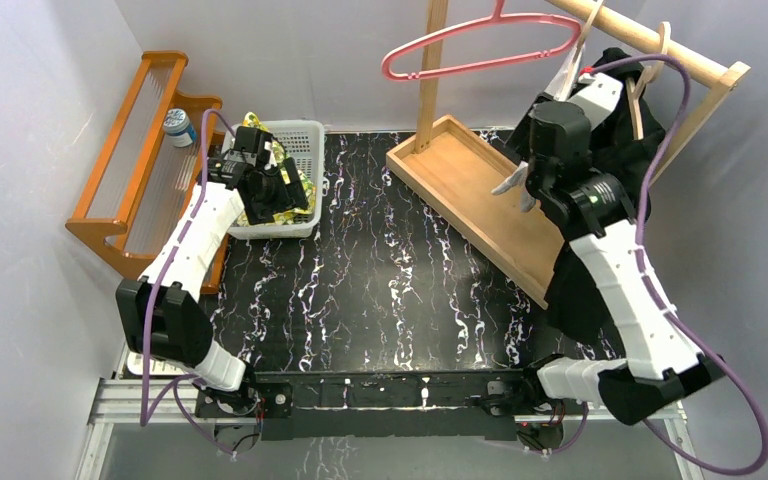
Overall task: Place the skirt on the hanger
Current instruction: Place the hanger at the clothesline.
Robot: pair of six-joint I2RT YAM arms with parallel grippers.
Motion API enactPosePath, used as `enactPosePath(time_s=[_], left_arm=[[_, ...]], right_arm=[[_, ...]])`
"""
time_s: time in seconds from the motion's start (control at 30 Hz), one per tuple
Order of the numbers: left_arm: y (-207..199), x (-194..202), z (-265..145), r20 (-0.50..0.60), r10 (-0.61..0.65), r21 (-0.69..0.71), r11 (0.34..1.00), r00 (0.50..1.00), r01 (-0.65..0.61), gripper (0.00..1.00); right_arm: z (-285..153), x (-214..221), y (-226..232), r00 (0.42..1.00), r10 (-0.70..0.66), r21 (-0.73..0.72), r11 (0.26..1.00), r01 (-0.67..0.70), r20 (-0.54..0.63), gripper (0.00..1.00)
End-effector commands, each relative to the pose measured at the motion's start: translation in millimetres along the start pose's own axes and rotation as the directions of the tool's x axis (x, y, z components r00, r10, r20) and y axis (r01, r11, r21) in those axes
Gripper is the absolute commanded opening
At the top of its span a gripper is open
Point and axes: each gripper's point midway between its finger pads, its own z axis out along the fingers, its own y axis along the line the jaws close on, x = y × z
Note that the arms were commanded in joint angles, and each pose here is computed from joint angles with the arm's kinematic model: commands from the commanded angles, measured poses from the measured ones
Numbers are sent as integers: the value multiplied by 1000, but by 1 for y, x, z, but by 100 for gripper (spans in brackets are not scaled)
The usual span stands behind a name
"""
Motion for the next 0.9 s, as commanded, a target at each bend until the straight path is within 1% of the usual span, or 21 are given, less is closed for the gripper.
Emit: enactPosePath(time_s=[0.0, 0.17, 0.27, 0.4, 0.5, 0.6, 0.73, 0.83, 0.87], left_arm=[[2, 3, -15, 12, 3, 17, 1000, 1000, -3, 78], [1, 4, -15, 11, -5, 24, 1000, 1000, 5, 78], [1, 4, -15, 12, -7, 28, 1000, 1000, 6, 78], [0, 3, -18, 30, -10, 32, 999, 999, 9, 78], [0, 1, -21, 44, -9, 39, 999, 999, 7, 78], [-2, 0, -24, 50, -8, 48, 999, 999, 6, 78], [2, -1, -28, 69, -5, 38, 999, 998, 3, 78], [6, -1, -30, 76, -4, 24, 1000, 997, 2, 80], [7, -1, -30, 75, -3, 20, 1000, 997, 2, 81]], right_arm=[[-31, -53, 18, 989, 75, -206, 977, -47, 129, 67], [-57, -74, 26, 983, 67, -329, 944, -7, 171, 68], [-75, -88, 29, 974, 88, -404, 915, 3, 207, 68], [-103, -103, 46, 963, 83, -548, 834, 74, 256, 68], [-116, -105, 61, 962, 55, -624, 771, 128, 266, 67], [-129, -102, 81, 966, 25, -710, 683, 172, 258, 66], [-146, -95, 108, 971, -6, -814, 543, 204, 239, 64], [-151, -80, 130, 977, -64, -877, 431, 213, 205, 64], [-151, -72, 137, 975, -94, -893, 393, 222, 201, 60]])
